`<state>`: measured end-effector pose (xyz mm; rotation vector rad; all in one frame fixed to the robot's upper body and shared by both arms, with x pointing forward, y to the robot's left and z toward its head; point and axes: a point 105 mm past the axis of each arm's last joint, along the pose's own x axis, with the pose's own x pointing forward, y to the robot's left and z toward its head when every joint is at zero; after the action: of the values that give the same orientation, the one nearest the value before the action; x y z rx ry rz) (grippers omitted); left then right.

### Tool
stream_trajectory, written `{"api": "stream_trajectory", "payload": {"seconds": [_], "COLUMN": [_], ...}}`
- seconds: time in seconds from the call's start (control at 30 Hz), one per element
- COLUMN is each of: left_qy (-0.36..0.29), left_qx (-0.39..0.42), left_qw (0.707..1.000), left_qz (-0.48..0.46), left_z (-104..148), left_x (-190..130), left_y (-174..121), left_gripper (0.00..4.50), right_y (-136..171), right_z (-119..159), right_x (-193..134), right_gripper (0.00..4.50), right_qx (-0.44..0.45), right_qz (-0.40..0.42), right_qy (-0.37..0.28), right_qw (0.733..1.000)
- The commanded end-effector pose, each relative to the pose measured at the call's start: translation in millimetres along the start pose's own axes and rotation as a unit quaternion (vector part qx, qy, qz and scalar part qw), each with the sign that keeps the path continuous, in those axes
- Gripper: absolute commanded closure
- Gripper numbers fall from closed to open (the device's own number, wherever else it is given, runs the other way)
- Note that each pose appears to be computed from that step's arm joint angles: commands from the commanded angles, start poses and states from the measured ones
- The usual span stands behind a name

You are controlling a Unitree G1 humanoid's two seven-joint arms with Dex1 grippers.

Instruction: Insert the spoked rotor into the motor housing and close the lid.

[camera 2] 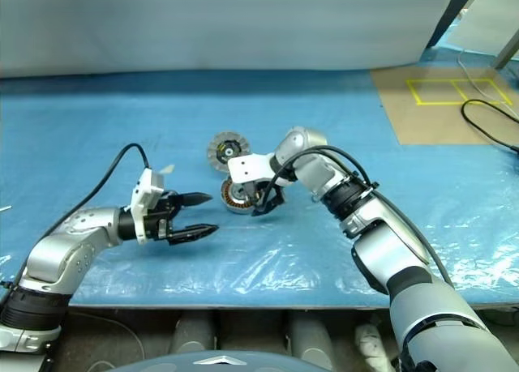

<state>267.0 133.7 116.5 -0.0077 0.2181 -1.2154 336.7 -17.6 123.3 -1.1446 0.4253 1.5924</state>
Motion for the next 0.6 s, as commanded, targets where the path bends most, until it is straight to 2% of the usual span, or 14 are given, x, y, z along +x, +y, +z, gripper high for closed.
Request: {"api": "stream_trajectory", "payload": {"seconds": [0.03, 0.2, 0.37, 0.47, 0.6], "left_qy": [-0.006, -0.006, -0.007, -0.007, -0.005], "left_qx": [0.013, 0.012, 0.014, 0.014, 0.011], "left_qw": [1.0, 1.0, 1.0, 1.0, 1.0], "left_qz": [-0.008, -0.007, -0.008, -0.009, -0.007], "left_z": [6, 5, 6, 6, 4], "left_x": [0, 0, 2, 3, 1], "left_y": [-5, -5, -5, -6, -6], "left_gripper": [0.0, 0.0, 0.0, 0.0, 0.0], "right_y": [4, 1, 8, 2, 5], "right_z": [12, 13, -3, -15, -9], "right_x": [-5, -7, 1, 7, 9], "right_gripper": [0.04, 0.04, 0.04, 0.04, 0.04], "right_qx": [-0.034, -0.036, -0.026, -0.009, -0.017], "right_qz": [0.005, 0.0, 0.02, 0.009, 0.02], "right_qy": [-0.013, -0.012, 0.005, 0.021, 0.013], "right_qw": [0.999, 0.999, 0.999, 1.0, 1.0]}}
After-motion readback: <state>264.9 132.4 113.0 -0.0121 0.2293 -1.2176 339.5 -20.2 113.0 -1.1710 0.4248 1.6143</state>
